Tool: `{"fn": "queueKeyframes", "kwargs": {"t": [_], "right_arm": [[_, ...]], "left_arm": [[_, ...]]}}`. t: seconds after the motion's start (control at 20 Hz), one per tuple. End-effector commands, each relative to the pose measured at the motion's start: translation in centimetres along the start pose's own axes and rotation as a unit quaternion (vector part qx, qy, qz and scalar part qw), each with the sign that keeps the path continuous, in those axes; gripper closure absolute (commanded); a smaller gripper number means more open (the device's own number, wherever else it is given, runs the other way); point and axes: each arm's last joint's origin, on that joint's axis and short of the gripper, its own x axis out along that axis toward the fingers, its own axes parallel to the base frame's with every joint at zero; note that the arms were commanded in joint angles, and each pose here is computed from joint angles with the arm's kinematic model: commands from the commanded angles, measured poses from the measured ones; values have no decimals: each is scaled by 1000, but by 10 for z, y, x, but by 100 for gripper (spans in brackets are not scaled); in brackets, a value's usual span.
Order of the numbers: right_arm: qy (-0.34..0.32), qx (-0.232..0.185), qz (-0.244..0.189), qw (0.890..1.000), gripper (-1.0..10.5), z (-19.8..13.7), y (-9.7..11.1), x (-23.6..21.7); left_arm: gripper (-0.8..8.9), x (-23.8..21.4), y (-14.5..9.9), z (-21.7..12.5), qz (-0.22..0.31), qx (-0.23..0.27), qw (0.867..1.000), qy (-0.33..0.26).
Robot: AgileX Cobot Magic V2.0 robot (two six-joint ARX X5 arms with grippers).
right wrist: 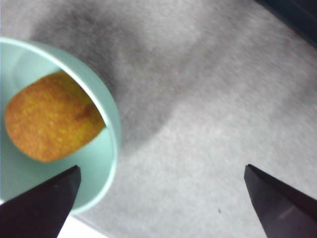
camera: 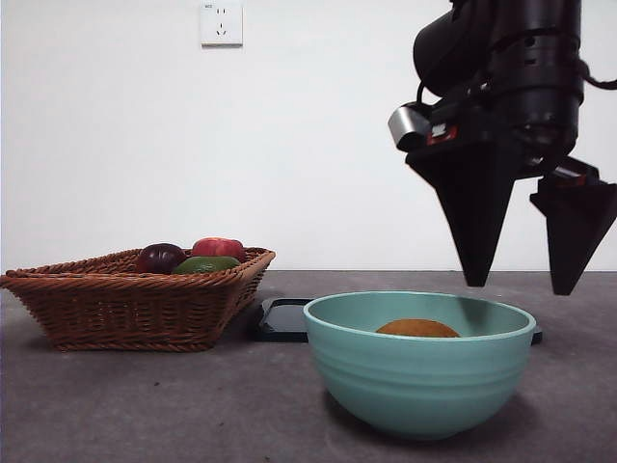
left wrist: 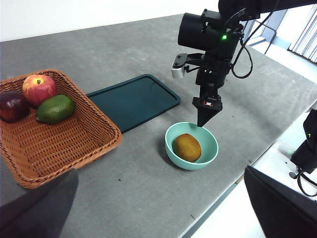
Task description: Pick up the wifruite, put it on the bowl, pick up the plate, put it on desk
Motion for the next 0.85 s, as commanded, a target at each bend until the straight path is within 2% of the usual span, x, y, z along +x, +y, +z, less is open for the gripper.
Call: {"fn": "queueKeyframes", "kwargs": {"t": [0.05, 0.4, 0.65, 0.85], "right_arm": [[5, -15, 1, 1000, 393, 8, 4, 9], [13, -21, 4, 1000, 595, 17, 6, 24], [11, -24, 43, 999, 702, 22, 9, 32], [2, -37, 45, 998, 847, 24, 16, 33]], "left_arm": [[188, -2, 0, 3, -5, 5, 1000, -10], [188, -2, 0, 3, -5, 5, 1000, -10], [188, -2, 0, 3, -5, 5, 1000, -10], [188, -2, 0, 3, -5, 5, 1000, -10]]}}
